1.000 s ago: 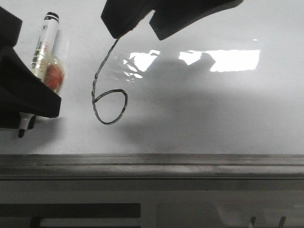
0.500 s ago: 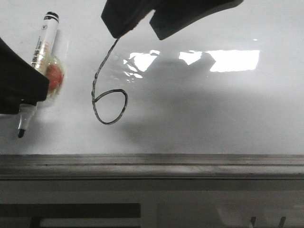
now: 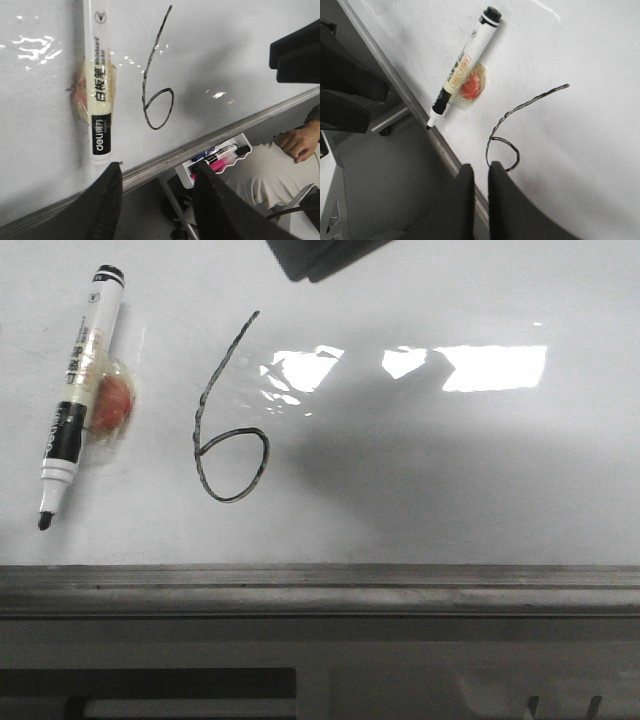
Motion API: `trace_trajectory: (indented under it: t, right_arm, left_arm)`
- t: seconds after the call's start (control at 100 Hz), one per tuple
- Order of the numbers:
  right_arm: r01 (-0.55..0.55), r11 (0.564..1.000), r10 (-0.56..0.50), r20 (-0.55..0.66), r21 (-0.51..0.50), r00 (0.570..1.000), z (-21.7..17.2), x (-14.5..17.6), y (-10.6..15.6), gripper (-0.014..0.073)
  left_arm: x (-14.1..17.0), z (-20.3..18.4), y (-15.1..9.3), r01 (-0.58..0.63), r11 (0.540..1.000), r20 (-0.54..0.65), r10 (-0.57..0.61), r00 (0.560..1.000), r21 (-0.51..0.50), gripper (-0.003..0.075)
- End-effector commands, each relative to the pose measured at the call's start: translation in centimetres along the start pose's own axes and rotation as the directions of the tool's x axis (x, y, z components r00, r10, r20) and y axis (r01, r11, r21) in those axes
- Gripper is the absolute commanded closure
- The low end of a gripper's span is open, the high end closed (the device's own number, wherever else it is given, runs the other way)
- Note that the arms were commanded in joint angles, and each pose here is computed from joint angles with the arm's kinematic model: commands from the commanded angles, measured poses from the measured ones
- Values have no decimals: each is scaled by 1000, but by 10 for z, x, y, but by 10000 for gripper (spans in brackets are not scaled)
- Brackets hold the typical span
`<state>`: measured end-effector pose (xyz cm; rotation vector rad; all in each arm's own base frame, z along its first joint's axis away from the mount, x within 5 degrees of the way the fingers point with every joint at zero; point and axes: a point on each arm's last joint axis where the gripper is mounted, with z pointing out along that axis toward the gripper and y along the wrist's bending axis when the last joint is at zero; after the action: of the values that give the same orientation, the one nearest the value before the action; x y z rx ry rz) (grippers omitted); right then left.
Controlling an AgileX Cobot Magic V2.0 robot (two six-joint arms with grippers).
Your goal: Write number 6 on whiteboard
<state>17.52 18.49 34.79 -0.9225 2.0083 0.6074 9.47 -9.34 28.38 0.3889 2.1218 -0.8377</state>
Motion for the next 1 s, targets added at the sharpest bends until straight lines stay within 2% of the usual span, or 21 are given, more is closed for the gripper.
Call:
trace_trajectory:
  t: [0.0,0.09,0.12,0.27,0.45,0.58,0.59,0.77,0.84,0.99]
  right_arm:
    - [21,999,-27,157,39,987,-23,-18,0,664]
    - [32,998,-44,212,62,976,-34,-16,0,664]
    - [37,997,-53,235,72,971,-40,-14,0,664]
    - [35,993,-70,334,111,940,-62,4,1,664]
    - [16,988,-83,446,152,891,-86,46,3,664]
    - [8,981,-112,537,193,836,-101,82,3,664]
    - [5,980,-116,558,198,822,-105,86,3,664]
    - [-24,971,-143,665,236,733,-114,134,2,664]
    - [-29,970,-147,679,241,720,-113,150,1,664]
    - [-29,970,-146,674,241,724,-107,172,1,664]
  left_arm:
    - [-13,-13,-6,-8,1000,112,5,994,25,534]
    - [-13,-28,-9,-36,998,176,29,984,41,708]
    - [-13,-31,-9,-45,998,192,36,981,43,742]
    - [-12,-55,-11,-118,992,334,99,937,37,741]
    - [3,-78,-6,-173,984,491,133,861,38,741]
    - [25,-84,1,-185,981,532,132,836,48,741]
    - [26,-85,2,-188,981,534,135,835,46,741]
    - [47,-86,11,-231,973,566,179,805,22,741]
    - [49,-85,12,-228,973,568,172,805,27,741]
    - [49,-85,12,-227,973,568,172,805,27,741]
